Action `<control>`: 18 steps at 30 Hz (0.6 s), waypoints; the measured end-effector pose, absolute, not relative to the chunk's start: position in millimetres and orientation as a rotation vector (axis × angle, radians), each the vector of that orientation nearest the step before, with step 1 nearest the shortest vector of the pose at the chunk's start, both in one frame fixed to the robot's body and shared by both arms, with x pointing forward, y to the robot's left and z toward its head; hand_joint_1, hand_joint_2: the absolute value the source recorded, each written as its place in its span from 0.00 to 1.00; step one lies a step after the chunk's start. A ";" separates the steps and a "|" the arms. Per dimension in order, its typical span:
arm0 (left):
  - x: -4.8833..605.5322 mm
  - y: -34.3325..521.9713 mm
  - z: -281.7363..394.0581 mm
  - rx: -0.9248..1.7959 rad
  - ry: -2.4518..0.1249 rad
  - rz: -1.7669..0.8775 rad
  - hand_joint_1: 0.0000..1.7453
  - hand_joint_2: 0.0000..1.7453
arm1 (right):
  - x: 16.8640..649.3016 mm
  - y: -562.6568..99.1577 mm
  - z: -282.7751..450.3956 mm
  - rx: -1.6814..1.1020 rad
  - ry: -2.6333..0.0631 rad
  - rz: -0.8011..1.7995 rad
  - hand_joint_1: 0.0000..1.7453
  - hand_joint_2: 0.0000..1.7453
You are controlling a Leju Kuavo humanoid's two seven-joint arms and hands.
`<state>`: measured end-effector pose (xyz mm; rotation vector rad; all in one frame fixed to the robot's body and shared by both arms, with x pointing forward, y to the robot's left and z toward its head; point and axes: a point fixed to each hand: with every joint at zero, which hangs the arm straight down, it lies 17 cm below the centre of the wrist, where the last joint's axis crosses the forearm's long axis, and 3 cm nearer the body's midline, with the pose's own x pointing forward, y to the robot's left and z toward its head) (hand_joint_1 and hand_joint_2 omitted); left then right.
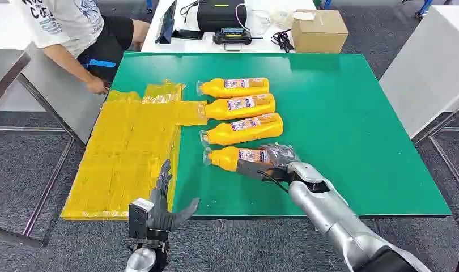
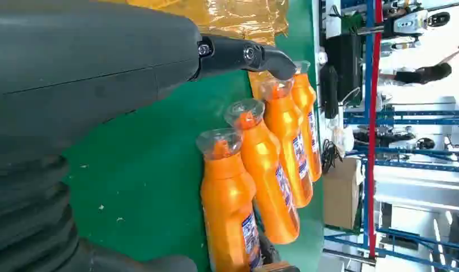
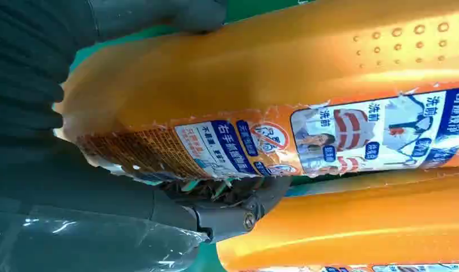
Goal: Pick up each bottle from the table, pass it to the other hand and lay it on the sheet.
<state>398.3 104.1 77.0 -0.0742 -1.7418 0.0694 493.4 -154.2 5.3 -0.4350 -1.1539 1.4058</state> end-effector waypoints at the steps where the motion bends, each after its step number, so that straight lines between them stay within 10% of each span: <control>1: 398.4 104.1 77.1 -0.075 -1.741 0.071 0.00 1.00 | 493.7 -154.2 5.5 -0.436 -1.153 1.408 0.74 1.00; 10: 398.1 103.9 74.5 -0.079 -1.732 0.078 0.00 1.00 | 495.7 -154.5 5.2 -0.441 -1.142 1.428 0.76 1.00; 12: 398.2 103.9 74.7 -0.079 -1.733 0.078 0.00 1.00 | 495.6 -154.7 4.6 -0.442 -1.139 1.433 0.99 1.00; 18: 398.2 104.2 75.0 -0.082 -1.734 0.087 0.00 1.00 | 493.0 -136.9 22.8 -0.387 -1.328 1.330 1.00 1.00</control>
